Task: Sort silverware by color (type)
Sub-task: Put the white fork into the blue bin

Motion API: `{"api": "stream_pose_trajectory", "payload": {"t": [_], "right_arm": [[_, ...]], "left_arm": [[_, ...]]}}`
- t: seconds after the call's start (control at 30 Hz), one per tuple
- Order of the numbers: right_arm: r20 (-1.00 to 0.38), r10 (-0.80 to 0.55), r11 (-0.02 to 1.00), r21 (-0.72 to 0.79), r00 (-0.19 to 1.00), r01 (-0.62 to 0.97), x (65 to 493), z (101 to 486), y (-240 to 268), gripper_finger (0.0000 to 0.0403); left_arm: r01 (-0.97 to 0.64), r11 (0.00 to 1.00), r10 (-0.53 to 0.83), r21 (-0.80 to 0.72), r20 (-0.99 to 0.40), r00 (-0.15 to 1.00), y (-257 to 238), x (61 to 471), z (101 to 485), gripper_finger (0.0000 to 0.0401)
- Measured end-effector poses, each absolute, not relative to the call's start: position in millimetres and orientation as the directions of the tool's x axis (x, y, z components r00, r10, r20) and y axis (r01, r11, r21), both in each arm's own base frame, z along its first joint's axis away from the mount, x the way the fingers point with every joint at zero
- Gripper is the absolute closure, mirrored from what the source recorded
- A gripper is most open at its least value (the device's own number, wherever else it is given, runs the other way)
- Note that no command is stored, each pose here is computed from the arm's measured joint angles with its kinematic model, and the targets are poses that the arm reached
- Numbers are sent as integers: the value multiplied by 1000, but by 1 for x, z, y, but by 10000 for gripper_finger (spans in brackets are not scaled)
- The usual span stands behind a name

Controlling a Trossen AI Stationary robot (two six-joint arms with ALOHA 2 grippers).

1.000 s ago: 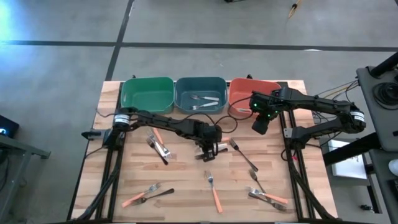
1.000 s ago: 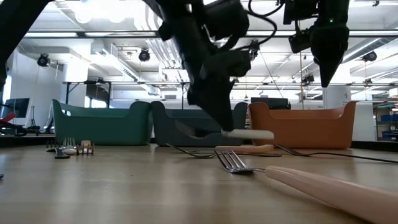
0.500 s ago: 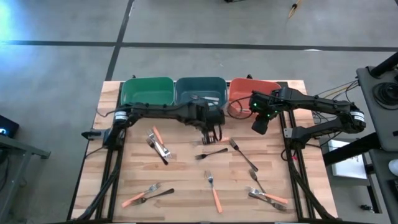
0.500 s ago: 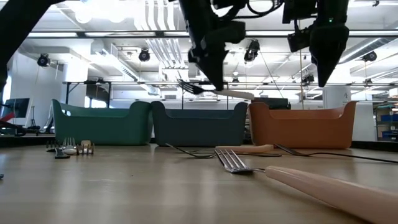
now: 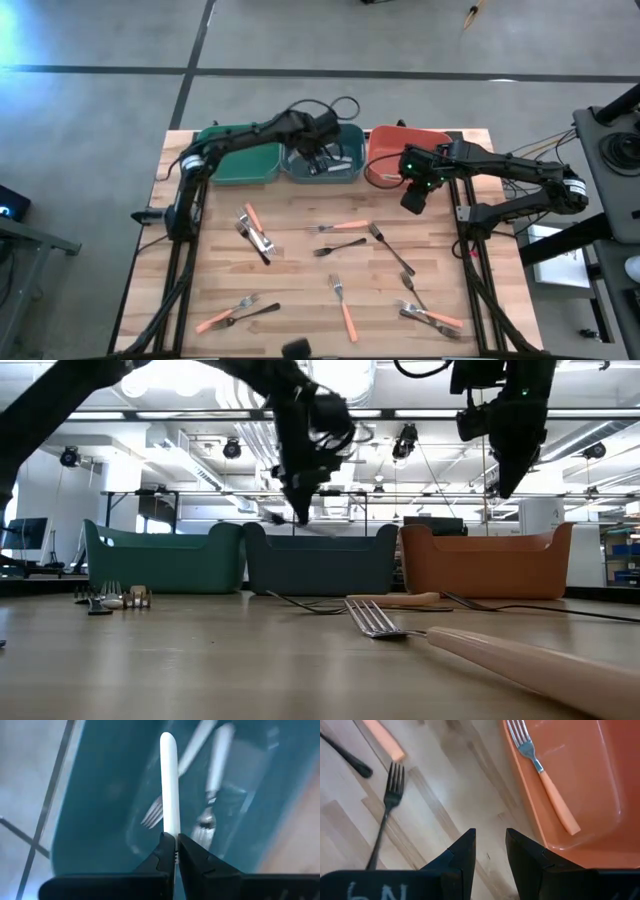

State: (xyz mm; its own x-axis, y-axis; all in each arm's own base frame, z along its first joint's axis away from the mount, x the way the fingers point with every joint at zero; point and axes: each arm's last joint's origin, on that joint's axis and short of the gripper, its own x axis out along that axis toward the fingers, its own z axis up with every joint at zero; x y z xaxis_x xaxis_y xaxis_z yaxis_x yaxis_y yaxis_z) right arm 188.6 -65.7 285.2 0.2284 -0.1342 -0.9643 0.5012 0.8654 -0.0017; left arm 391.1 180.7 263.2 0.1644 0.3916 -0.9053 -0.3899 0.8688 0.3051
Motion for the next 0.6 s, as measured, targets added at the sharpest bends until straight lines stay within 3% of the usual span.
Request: {"api": "stream_pose_trajectory", "payload": {"t": [0.13,0.33,0.6], "right_arm": [[-955,-145,851,14,260,525,192,286,-67,305],[-941,-158,838,32,299,545,196,287,-68,305],[-937,-162,813,51,310,581,197,288,-68,305]], "left_arm": [[-393,879,350,268,-924,153,200,380,256,401],[-405,905,241,132,-943,230,215,374,256,399],[-380,922,188,79,-948,258,223,369,257,359]]}}
